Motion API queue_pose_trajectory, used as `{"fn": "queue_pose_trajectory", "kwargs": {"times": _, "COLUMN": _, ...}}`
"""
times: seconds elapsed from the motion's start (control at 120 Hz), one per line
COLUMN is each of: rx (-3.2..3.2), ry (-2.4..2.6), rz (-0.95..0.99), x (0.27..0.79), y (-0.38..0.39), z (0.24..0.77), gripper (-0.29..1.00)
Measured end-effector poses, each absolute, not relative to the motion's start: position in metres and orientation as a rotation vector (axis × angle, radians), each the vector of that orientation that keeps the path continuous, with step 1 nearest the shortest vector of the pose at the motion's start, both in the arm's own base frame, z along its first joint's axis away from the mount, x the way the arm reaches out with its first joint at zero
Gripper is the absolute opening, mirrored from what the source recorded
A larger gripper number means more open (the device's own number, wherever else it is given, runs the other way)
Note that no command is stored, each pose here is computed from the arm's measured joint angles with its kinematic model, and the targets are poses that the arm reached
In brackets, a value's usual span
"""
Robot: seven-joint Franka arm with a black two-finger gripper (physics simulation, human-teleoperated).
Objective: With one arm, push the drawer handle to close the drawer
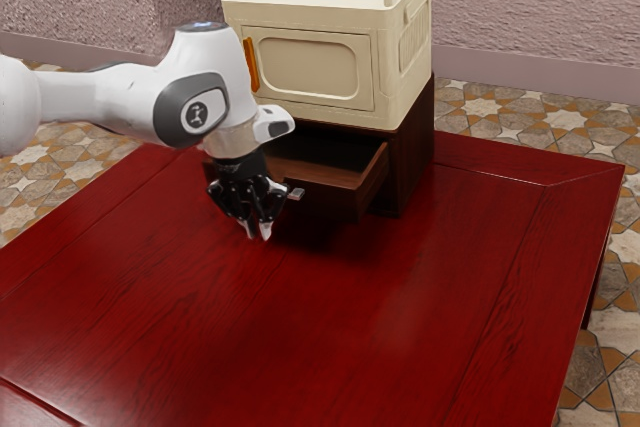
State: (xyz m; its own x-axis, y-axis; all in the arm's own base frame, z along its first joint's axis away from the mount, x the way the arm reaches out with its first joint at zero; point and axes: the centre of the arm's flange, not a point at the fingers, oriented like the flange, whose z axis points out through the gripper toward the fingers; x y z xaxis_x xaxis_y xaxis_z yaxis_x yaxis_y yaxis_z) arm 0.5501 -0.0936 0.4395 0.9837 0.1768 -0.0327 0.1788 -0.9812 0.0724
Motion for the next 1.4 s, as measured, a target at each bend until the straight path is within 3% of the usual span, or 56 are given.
{"fn": "queue_pose_trajectory", "kwargs": {"times": 0.783, "rx": 3.041, "ry": 0.495, "rz": -0.008, "x": 0.688, "y": -0.035, "z": 0.391, "gripper": 0.01}}
{"fn": "queue_pose_trajectory", "kwargs": {"times": 1.4, "rx": 3.033, "ry": 0.285, "rz": 0.319, "x": 0.762, "y": -0.031, "z": 0.394, "gripper": 0.01}}
